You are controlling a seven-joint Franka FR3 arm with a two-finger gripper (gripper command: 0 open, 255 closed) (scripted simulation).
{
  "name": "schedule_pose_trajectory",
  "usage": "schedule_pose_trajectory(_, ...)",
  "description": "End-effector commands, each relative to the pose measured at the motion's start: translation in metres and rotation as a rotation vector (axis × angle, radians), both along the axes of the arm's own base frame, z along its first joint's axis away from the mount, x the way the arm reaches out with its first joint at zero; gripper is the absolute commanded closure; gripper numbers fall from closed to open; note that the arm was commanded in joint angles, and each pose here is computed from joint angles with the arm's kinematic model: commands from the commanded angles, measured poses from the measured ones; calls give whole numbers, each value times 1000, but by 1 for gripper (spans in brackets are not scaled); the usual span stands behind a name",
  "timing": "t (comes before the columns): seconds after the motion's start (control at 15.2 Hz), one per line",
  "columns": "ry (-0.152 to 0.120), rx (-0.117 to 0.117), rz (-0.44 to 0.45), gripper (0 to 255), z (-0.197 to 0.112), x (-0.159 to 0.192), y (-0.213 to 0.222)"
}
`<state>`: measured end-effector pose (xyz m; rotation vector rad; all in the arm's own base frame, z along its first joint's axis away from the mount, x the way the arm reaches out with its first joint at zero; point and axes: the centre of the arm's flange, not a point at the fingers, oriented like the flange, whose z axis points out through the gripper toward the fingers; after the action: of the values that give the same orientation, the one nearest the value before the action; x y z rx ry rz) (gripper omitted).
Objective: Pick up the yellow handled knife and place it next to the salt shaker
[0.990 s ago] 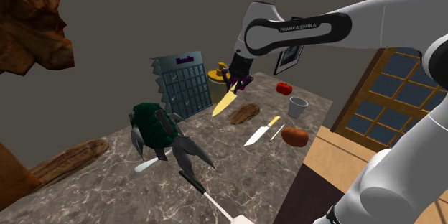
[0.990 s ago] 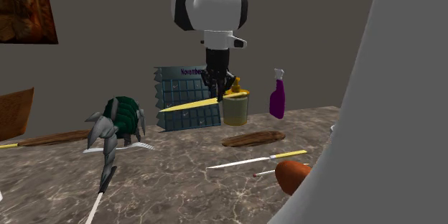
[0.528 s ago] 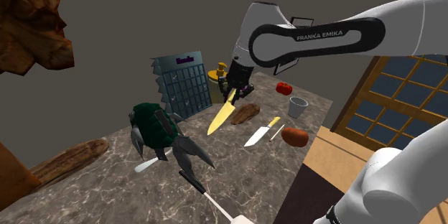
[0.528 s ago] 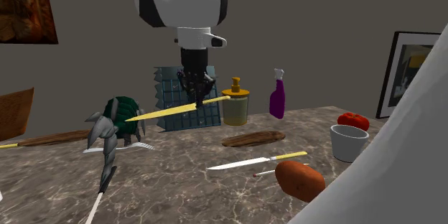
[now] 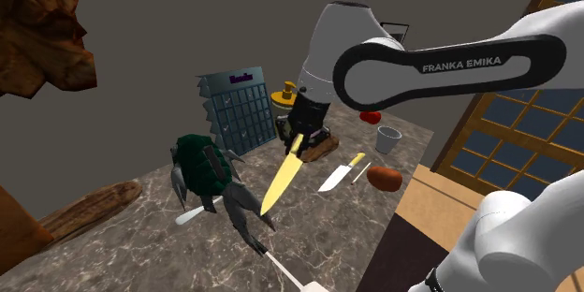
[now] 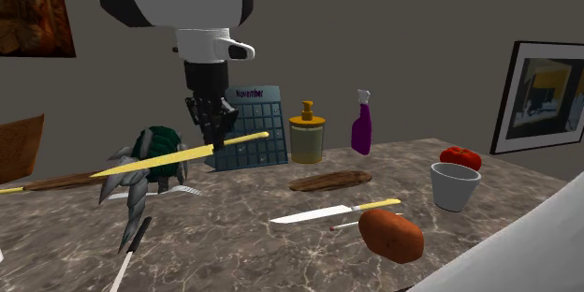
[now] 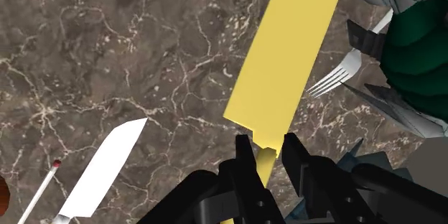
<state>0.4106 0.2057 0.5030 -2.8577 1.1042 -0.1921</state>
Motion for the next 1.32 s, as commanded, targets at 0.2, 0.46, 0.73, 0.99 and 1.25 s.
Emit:
schedule_pose_trajectory(0.2, 0, 0, -1, 255, -2, -43, 50)
schedule_pose_trajectory(0.46, 0, 0, -1, 255, -2, -77, 91)
schedule_pose_trajectory(0.73, 0, 0, -1, 255, -2, -110, 132)
schedule_pose_trajectory(0.99, 0, 0, -1, 255, -2, -144, 173)
schedule_pose_trajectory(1.25, 0, 0, -1, 255, -2, -177, 213)
